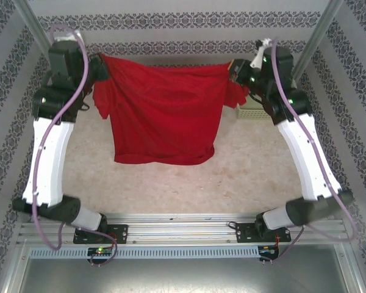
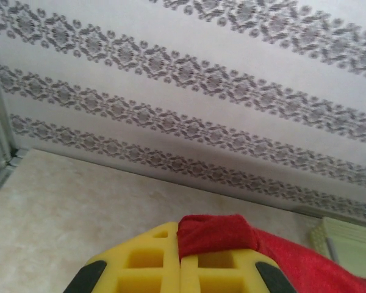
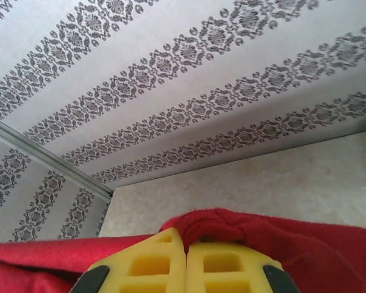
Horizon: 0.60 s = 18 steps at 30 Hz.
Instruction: Fold the inside-out t-shirt
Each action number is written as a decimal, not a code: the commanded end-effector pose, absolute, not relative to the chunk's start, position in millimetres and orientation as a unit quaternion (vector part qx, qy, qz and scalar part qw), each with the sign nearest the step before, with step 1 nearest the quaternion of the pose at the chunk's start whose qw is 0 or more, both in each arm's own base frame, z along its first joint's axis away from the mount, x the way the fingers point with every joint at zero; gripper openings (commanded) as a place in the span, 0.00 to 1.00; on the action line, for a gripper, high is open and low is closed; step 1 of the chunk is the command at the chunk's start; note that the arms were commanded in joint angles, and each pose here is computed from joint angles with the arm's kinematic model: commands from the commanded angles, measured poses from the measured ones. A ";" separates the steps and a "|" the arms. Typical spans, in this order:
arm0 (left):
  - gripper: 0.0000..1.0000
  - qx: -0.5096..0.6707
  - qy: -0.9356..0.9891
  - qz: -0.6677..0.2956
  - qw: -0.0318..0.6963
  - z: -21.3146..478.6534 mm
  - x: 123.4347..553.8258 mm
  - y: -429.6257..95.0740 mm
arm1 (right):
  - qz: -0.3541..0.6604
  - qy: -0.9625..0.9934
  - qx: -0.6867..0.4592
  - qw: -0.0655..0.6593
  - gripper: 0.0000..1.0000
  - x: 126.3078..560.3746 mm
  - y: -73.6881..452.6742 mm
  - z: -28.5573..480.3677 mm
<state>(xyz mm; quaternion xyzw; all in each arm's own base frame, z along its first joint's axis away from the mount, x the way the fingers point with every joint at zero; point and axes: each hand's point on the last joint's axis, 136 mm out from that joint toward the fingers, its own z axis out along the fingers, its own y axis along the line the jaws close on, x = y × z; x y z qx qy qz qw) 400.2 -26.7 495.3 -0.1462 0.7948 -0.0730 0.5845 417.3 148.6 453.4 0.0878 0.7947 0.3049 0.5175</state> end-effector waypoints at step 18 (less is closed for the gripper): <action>0.00 -0.009 0.750 -0.177 0.637 532.6 293.0 -66.6 | 0.351 0.809 -0.054 0.469 0.00 505.3 272.5 425.7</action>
